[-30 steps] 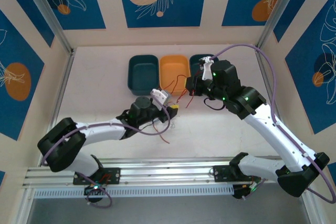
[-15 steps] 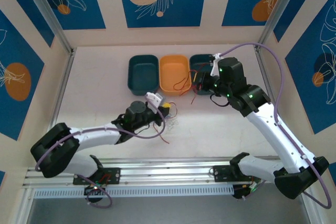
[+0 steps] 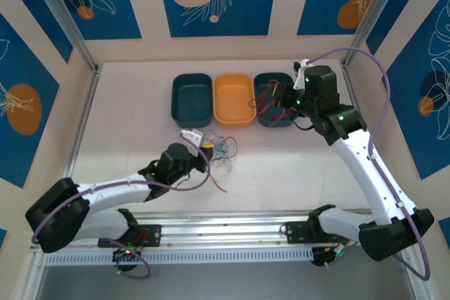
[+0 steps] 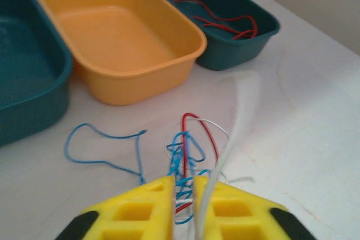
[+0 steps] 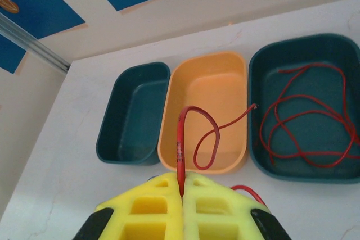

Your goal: Untangle the cables

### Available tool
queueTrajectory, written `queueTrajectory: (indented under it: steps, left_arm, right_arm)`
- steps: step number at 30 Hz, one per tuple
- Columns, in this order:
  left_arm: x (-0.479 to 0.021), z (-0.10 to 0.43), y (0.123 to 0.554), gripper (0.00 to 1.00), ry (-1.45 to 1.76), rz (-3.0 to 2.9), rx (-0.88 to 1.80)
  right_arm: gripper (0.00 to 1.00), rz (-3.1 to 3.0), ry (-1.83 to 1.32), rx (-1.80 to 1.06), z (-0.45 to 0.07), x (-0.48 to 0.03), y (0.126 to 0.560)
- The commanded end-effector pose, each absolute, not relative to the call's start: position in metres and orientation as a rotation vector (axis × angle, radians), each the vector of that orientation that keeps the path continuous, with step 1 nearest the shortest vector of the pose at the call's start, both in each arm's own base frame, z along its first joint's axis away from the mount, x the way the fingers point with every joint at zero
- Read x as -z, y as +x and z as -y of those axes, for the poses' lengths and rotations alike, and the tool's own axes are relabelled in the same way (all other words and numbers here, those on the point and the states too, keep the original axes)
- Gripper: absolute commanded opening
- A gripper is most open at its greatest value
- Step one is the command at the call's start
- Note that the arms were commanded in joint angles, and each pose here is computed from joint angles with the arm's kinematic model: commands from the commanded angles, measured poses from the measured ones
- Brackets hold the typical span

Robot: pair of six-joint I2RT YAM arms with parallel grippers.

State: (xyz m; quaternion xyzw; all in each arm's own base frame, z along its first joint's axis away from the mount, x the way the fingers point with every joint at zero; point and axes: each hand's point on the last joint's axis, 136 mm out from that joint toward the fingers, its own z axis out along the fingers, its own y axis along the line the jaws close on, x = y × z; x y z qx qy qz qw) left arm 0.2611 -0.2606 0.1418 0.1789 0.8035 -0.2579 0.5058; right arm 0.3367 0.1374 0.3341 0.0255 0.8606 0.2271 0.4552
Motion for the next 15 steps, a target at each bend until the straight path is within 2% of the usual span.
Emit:
queueTrajectory:
  steps: [1,4,15]
  left_arm:
    - [-0.130,0.238,0.260,0.27,0.307,-1.999,0.556]
    - [-0.125,0.229,0.256,0.41,0.261,-2.029,0.553]
    - [-0.126,0.205,0.244,0.97,0.155,-2.045,0.569]
  right_arm:
    - [0.00,-2.041,-0.023,-0.486,-0.134,-0.349,0.357]
    - [0.00,-2.031,-0.011,-0.418,-0.123,-0.341,0.380]
    - [0.00,-2.046,0.117,-0.465,-0.083,-0.311,0.450]
